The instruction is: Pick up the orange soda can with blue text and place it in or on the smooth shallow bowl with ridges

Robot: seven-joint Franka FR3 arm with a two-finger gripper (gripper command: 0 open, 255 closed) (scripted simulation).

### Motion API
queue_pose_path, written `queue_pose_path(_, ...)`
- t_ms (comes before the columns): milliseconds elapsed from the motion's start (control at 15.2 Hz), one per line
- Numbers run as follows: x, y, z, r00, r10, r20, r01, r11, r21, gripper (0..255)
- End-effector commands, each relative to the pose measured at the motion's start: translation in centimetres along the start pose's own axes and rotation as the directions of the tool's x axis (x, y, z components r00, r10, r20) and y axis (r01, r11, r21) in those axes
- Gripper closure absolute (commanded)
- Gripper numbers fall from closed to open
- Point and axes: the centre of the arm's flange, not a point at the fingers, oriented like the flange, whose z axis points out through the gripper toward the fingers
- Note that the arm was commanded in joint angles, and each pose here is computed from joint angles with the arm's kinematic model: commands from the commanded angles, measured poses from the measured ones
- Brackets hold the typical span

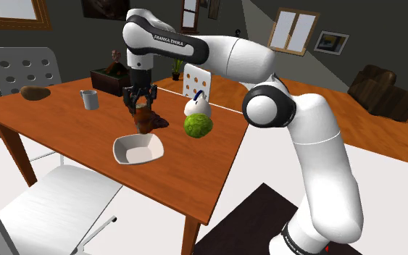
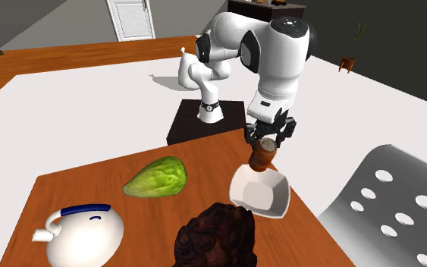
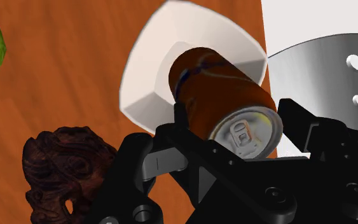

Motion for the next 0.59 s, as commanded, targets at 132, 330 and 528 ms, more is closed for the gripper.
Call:
queue_pose_path(132, 1.1, -0.5, 1.4, 1.000, 0.002, 0.001, -0.002, 1.000, 0.000, 255)
queue_pose_path(330, 1.2, -0.4, 2.9, 1.000, 0.002, 0.001, -0.002, 1.000, 0.000, 255)
queue_pose_path(528, 1.4, -0.3, 4.5, 1.000, 0.002, 0.001, -0.002, 1.000, 0.000, 255)
